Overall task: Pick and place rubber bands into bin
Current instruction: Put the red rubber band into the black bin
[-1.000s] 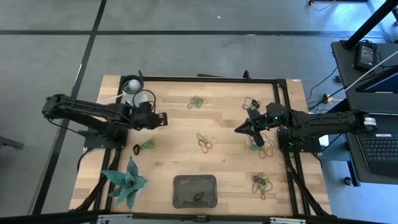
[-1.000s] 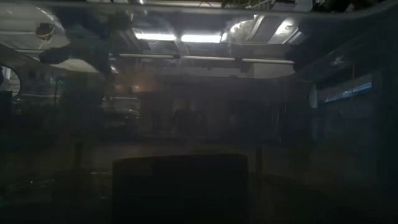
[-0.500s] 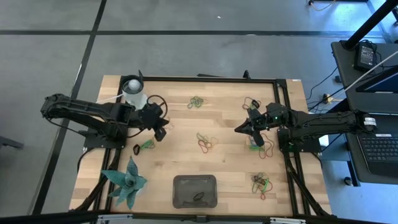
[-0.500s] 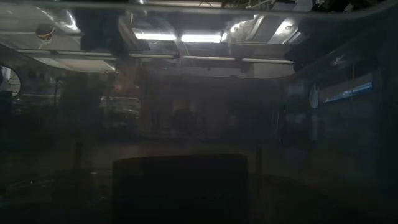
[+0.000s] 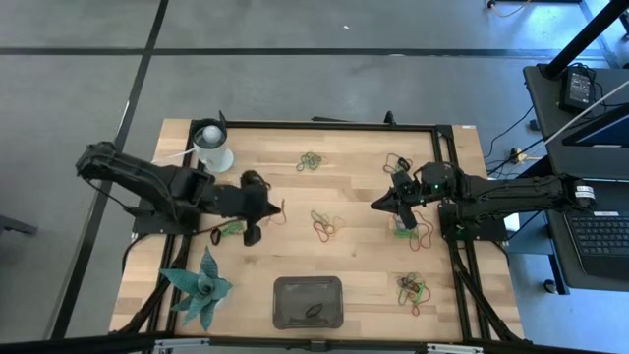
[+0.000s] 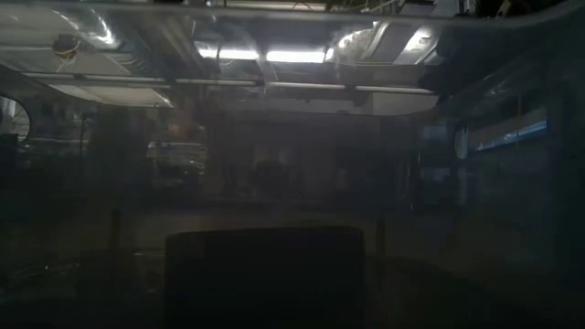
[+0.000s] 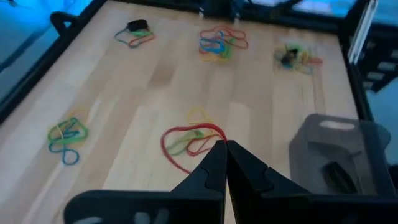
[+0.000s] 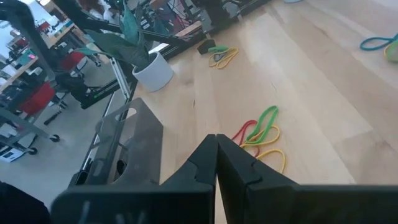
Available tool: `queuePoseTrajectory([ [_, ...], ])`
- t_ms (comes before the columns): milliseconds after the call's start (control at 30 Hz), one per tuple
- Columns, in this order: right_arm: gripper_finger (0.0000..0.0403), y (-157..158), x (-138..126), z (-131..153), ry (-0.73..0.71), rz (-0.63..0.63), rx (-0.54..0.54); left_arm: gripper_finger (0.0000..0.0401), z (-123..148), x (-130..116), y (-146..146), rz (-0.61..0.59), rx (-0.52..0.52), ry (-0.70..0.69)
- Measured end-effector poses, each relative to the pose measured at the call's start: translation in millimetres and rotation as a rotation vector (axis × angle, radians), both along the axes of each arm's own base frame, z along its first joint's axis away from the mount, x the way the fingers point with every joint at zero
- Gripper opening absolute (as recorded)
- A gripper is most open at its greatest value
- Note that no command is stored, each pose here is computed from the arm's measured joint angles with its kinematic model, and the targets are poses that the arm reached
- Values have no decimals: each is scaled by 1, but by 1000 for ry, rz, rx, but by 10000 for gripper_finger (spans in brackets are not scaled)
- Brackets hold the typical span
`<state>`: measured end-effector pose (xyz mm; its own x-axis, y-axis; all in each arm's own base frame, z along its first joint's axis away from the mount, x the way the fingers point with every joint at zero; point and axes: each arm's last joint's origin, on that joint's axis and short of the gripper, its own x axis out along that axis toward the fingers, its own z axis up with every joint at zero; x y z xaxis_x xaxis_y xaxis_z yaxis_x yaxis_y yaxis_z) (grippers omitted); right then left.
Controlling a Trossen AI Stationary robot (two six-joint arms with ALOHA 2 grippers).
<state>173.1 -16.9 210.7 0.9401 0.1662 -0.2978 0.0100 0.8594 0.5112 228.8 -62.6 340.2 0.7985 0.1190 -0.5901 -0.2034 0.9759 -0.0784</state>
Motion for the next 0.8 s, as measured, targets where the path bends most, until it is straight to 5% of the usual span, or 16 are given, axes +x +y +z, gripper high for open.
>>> queuePoseTrajectory([
  [400,12,0,0,-1,5,9,-25,2,37,86,-70,-85,71,179],
  [800,12,1,-6,-14,150,29,-43,2,18,136,-152,-98,-58,233],
])
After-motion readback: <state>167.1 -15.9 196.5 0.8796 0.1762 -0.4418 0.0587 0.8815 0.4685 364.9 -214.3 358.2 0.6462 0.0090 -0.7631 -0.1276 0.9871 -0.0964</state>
